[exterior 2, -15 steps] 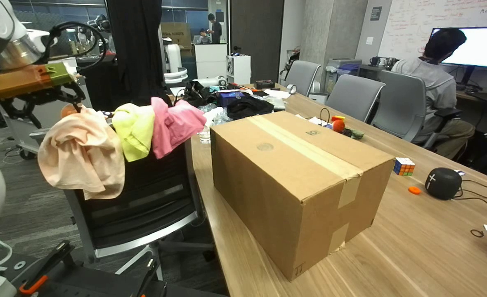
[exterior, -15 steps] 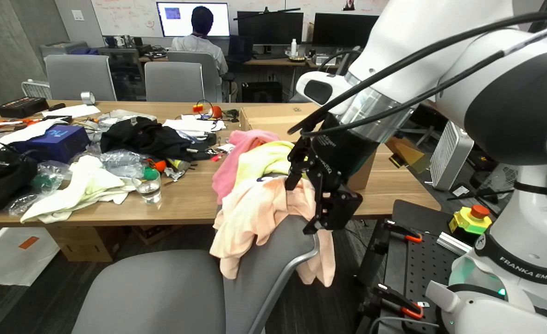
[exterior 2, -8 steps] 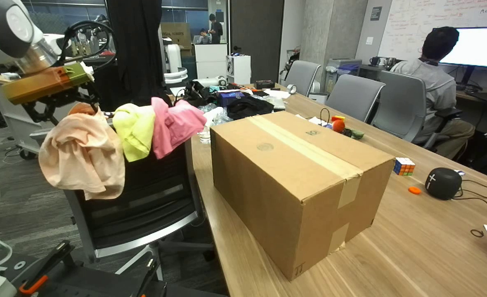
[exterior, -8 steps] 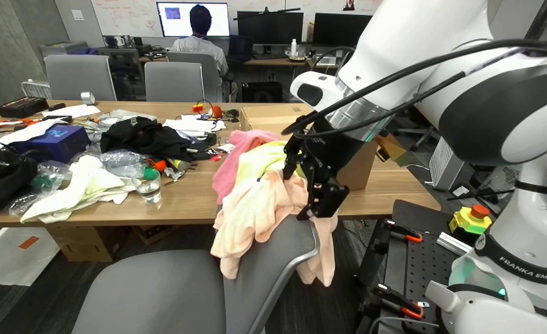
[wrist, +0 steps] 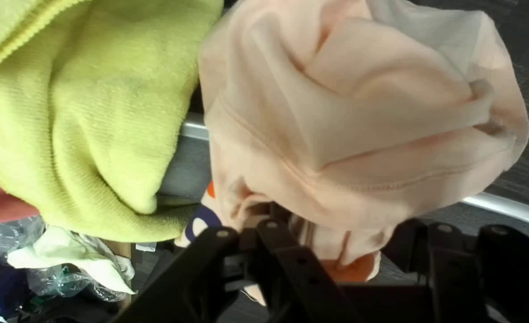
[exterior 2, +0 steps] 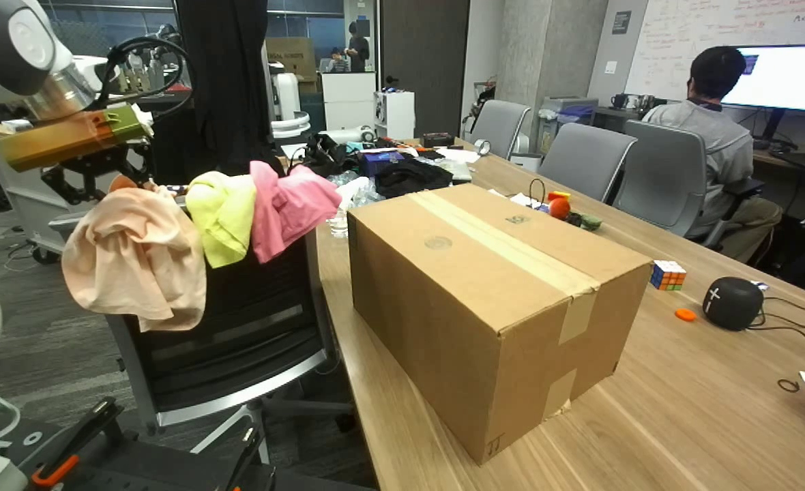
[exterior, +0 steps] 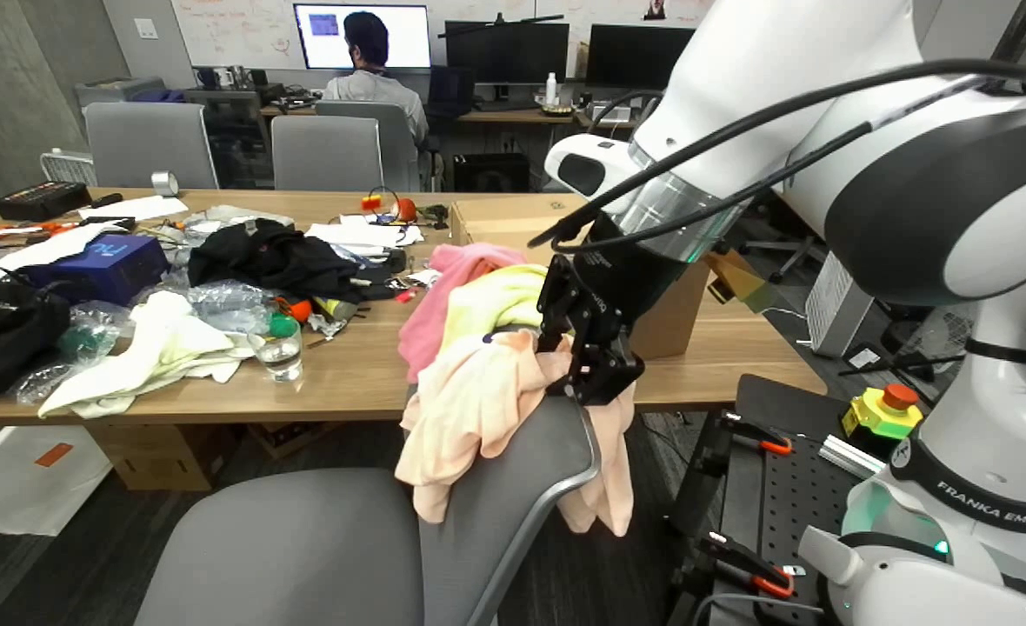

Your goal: Move the shirts and towel to the top of the box

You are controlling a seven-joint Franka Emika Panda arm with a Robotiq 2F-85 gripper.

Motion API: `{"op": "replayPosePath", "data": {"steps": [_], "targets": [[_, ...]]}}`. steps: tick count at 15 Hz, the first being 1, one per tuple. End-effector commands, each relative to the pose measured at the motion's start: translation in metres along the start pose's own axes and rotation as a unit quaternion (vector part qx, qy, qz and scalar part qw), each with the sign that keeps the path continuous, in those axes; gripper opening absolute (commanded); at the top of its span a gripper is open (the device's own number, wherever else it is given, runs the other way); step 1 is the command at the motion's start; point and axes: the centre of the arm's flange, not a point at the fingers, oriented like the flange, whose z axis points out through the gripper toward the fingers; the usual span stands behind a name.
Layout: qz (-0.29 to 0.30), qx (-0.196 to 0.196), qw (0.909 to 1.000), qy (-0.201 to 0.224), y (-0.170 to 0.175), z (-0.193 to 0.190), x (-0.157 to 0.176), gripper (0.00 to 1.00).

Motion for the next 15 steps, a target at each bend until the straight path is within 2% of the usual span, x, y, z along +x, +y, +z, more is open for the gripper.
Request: {"op": "replayPosePath", "data": {"steps": [1,3,4,7,13,15], "targets": [[0.017,0.029,0.9994,0.004,0.001,-0.018,-0.020,0.17],[0.025,0.037,0.9989,0.010,0.008,-0.033,-0.018,0.02],[0.030,0.042,0.9986,0.011,0.011,-0.041,-0.016,0.00],[0.036,0.056,0.9974,0.025,0.025,-0.076,-0.009,0.03],[0.049,0.058,0.9943,0.075,0.053,-0.158,0.017,0.03],[0.053,0.057,0.9933,0.086,0.060,-0.175,0.020,0.03]]}}
